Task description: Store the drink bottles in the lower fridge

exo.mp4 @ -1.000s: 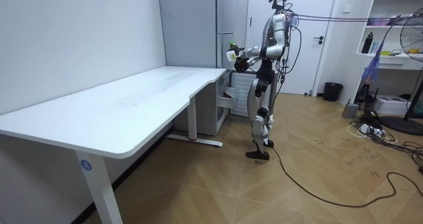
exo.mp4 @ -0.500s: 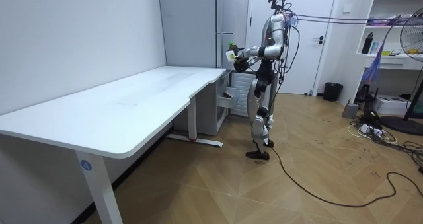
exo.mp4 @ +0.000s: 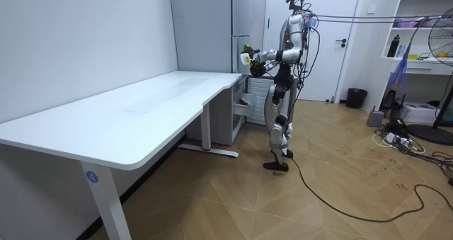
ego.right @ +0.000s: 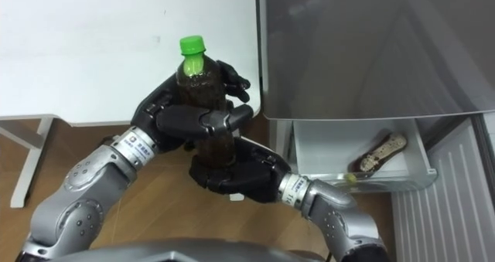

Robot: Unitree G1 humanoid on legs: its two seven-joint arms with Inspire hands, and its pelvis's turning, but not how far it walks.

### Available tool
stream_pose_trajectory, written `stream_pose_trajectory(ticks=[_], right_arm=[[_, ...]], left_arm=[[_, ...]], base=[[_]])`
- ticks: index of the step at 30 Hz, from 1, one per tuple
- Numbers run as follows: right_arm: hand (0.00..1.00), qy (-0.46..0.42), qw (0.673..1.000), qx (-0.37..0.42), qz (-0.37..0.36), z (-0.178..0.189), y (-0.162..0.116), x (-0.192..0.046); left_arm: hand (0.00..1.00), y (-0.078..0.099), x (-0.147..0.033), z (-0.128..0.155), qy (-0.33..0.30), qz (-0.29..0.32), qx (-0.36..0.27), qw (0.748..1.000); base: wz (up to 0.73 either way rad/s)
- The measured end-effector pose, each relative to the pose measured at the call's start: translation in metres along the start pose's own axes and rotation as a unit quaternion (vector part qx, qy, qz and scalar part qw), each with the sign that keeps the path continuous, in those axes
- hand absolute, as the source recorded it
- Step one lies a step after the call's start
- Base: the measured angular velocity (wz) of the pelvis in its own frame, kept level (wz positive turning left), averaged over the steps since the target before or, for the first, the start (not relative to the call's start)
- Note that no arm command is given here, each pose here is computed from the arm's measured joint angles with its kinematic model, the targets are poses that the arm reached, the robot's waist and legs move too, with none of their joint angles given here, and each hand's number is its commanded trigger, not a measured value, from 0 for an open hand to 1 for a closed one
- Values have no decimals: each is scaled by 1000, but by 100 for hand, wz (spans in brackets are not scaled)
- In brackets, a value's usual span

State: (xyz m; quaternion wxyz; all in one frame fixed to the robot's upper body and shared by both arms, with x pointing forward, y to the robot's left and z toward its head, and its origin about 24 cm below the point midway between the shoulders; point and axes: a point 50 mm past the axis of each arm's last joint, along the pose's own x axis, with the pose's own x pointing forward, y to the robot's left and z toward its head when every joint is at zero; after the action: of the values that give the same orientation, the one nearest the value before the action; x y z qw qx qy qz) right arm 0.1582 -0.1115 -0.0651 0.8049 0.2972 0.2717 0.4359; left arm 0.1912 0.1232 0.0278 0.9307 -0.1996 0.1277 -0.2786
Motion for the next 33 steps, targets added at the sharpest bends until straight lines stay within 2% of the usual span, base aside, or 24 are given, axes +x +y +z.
stream_pose_trajectory(ticks=[17,18,19,33], right_arm=[[100,2,1000,5,1,-1,1,1],[100,2,1000,5,1,-1,1,1],[100,2,1000,5,1,-1,1,1],[100,8,1000,-2,-6,-1,0,2]], left_arm=[[0,0,0,0,0,-3,1,1000],[33,0,0,0,0,-3,1,1000],[100,0,0,0,0,-3,1,1000],[100,-1,0,0,3,-5,11,1000]], base=[[0],[0],[0],[0]])
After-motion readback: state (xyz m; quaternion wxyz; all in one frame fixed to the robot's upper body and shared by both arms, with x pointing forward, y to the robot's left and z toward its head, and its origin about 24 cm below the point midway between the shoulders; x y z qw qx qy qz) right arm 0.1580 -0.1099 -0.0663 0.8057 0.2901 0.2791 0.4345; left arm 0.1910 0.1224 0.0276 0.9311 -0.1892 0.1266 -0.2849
